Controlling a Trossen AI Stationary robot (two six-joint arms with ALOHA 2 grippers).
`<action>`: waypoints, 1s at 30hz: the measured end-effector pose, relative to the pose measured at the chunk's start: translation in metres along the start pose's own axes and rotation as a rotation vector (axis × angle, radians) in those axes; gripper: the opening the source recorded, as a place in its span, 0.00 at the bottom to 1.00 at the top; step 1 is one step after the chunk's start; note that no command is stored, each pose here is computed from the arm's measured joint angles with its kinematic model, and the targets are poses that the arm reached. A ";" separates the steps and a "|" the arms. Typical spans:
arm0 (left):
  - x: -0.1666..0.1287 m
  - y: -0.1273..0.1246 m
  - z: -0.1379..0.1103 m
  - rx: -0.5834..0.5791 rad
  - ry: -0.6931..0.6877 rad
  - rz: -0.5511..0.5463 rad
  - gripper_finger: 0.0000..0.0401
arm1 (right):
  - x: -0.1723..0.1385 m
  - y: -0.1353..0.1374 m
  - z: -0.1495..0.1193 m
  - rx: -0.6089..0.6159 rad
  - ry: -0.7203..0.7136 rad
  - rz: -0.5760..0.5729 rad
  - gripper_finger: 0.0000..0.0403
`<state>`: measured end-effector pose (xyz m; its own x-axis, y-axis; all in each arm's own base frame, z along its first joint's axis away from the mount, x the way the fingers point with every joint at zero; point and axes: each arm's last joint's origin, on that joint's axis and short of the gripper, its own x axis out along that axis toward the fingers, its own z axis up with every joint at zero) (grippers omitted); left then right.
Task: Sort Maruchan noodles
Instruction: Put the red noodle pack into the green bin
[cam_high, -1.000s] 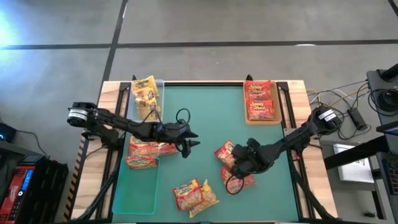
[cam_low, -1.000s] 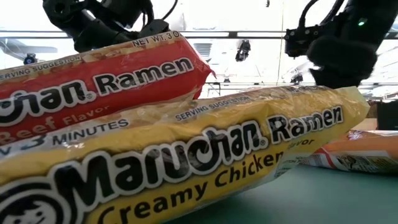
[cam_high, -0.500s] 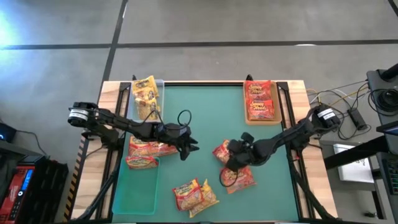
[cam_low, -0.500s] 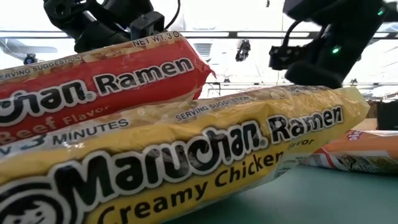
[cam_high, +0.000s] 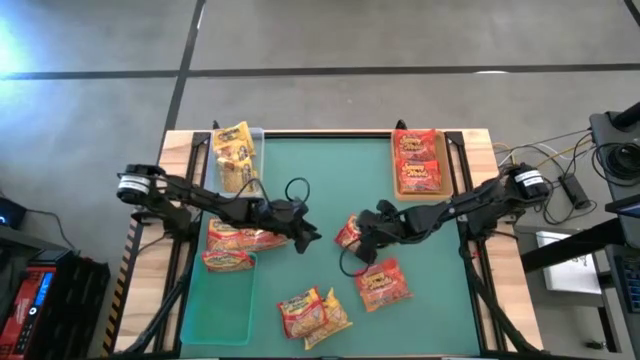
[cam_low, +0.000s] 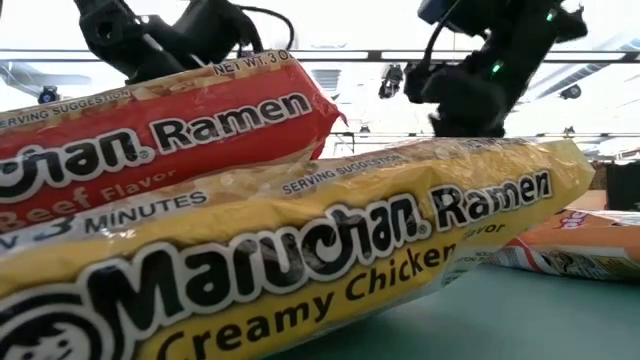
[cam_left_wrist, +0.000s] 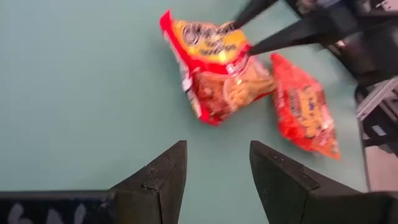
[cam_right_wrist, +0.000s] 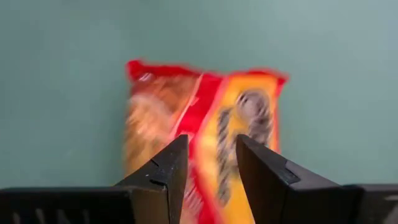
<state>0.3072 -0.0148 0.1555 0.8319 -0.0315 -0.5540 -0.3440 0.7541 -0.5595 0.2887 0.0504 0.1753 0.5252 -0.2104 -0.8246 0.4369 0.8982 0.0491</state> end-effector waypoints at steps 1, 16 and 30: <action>0.004 0.003 -0.001 -0.006 0.001 0.005 0.39 | -0.004 0.001 -0.002 0.015 0.029 0.029 0.32; 0.054 0.015 -0.004 -0.013 0.017 -0.145 0.39 | 0.005 0.010 -0.033 0.060 0.179 -0.002 0.32; 0.073 0.018 0.030 0.063 -0.066 -0.134 0.45 | 0.022 0.009 -0.046 0.030 0.232 -0.058 0.32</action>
<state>0.3747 0.0161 0.1241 0.8962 -0.0931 -0.4337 -0.2013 0.7859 -0.5846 0.2709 0.0716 0.1315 0.3185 -0.1637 -0.9337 0.4844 0.8748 0.0118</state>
